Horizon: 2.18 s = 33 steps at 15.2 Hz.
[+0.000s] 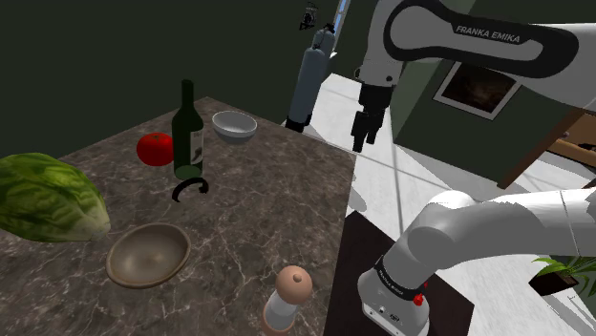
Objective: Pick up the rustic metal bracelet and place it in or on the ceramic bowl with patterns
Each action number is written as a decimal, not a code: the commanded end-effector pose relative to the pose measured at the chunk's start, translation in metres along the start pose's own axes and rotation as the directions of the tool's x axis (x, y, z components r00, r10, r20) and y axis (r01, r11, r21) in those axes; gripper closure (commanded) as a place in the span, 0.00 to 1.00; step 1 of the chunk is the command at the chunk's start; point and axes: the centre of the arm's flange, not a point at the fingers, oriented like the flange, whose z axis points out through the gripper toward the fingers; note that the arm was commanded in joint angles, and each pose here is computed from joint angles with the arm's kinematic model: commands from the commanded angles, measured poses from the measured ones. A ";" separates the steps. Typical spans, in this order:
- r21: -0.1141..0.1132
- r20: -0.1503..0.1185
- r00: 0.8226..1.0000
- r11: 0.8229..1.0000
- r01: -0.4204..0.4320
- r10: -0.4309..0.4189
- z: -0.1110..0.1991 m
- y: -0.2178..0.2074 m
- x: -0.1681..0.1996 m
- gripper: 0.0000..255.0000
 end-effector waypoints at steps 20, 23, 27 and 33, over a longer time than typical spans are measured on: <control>-0.154 -0.093 0.995 0.988 0.008 -0.023 0.082 -0.152 0.186 0.00; -0.178 -0.107 0.994 0.984 0.008 -0.028 0.095 -0.175 0.215 0.00; -0.210 -0.125 0.991 0.978 0.008 -0.035 0.113 -0.206 0.255 0.00; -0.257 -0.153 0.987 0.966 0.006 -0.047 0.141 -0.250 0.316 0.00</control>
